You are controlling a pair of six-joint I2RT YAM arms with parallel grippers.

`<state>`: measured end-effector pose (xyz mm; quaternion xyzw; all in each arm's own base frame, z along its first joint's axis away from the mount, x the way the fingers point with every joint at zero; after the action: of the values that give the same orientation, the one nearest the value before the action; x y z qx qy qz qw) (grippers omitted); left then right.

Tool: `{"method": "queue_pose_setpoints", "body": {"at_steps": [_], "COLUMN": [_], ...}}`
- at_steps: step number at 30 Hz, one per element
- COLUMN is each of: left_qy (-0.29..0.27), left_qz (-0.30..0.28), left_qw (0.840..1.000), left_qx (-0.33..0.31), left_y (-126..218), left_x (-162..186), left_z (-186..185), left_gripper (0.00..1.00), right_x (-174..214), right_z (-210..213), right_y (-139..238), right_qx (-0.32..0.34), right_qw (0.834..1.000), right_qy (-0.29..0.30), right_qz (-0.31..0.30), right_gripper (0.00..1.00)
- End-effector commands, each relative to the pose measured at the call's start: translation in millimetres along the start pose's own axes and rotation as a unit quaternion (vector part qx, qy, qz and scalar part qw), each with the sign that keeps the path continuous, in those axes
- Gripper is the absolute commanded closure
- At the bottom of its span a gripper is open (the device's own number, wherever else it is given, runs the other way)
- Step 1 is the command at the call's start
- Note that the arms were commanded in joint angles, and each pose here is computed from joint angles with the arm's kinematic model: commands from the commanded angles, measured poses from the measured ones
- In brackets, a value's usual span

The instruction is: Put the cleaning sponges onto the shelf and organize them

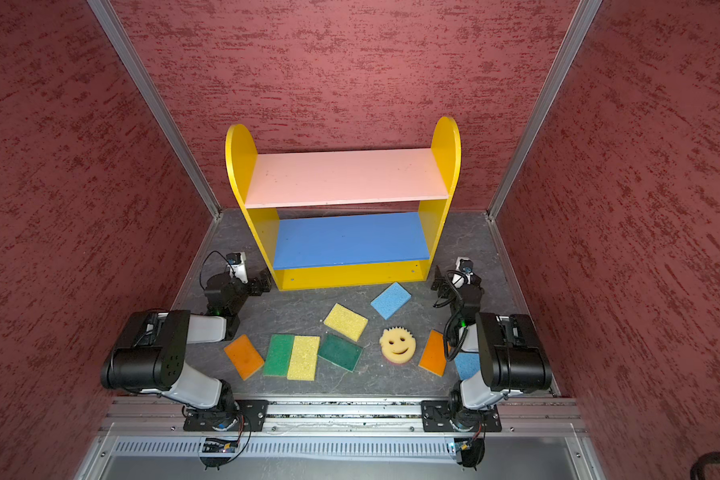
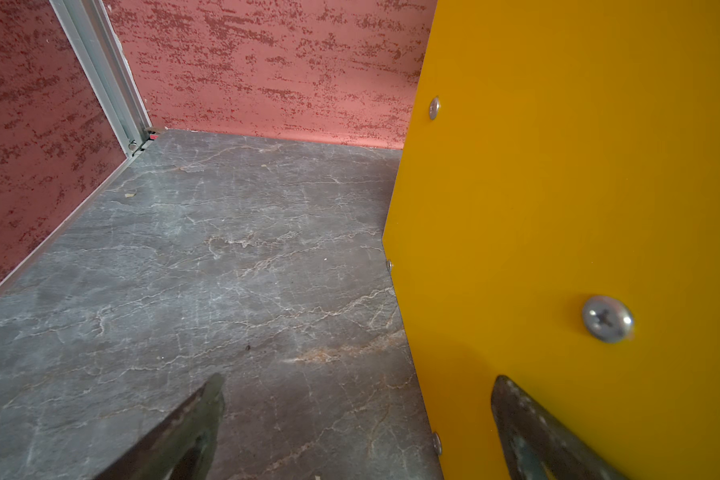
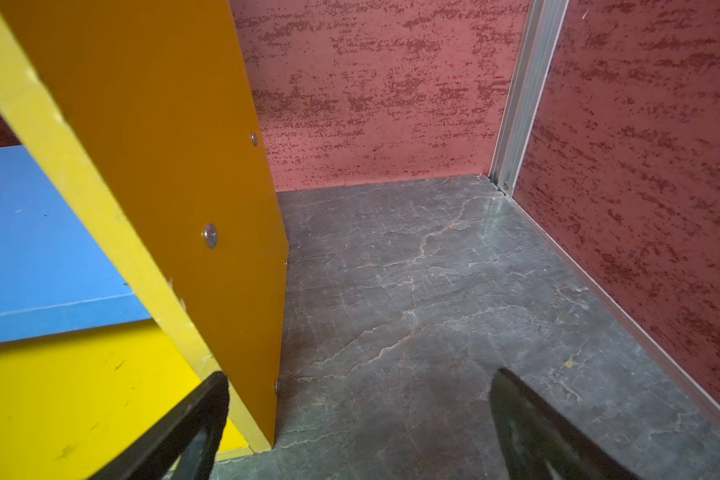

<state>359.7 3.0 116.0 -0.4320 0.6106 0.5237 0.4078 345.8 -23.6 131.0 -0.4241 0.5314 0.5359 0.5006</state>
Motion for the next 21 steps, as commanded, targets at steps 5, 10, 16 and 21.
{"method": "queue_pose_setpoints", "body": {"at_steps": [5, 10, 16, 21], "left_qy": [-0.004, -0.031, -0.007, 0.065], "left_qz": [-0.016, -0.001, -0.031, 0.003], "left_qw": [1.000, 0.999, 0.993, 0.979], "left_qx": [0.005, -0.032, -0.112, -0.195], "left_y": [0.0, 7.3, 29.6, 45.6], "left_x": [-9.5, -35.2, -66.7, -71.8], "left_z": [-0.1, -10.7, -10.1, -1.4], "left_gripper": [0.01, 0.01, 0.00, 0.01], "right_x": [-8.5, -33.0, -58.5, -68.0], "right_z": [-0.5, -7.3, -14.9, -17.2], "right_y": [-2.1, 15.3, 37.7, 71.3], "right_qx": [0.007, 0.046, 0.105, 0.133], "right_qw": [1.000, 0.998, 0.991, 0.980], "right_qy": [-0.002, -0.013, -0.080, -0.141], "right_qz": [-0.016, -0.049, -0.035, -0.041], "right_gripper": [0.01, 0.01, 0.01, 0.01]}}
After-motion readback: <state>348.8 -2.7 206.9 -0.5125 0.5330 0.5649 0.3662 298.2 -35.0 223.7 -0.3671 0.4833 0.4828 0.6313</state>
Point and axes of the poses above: each gripper's point midway between its finger pads, its own y axis back along the fingers, its own z axis along the line the jaws close on, x = y × z, the point moved 4 cm from there along y, back along the fingers
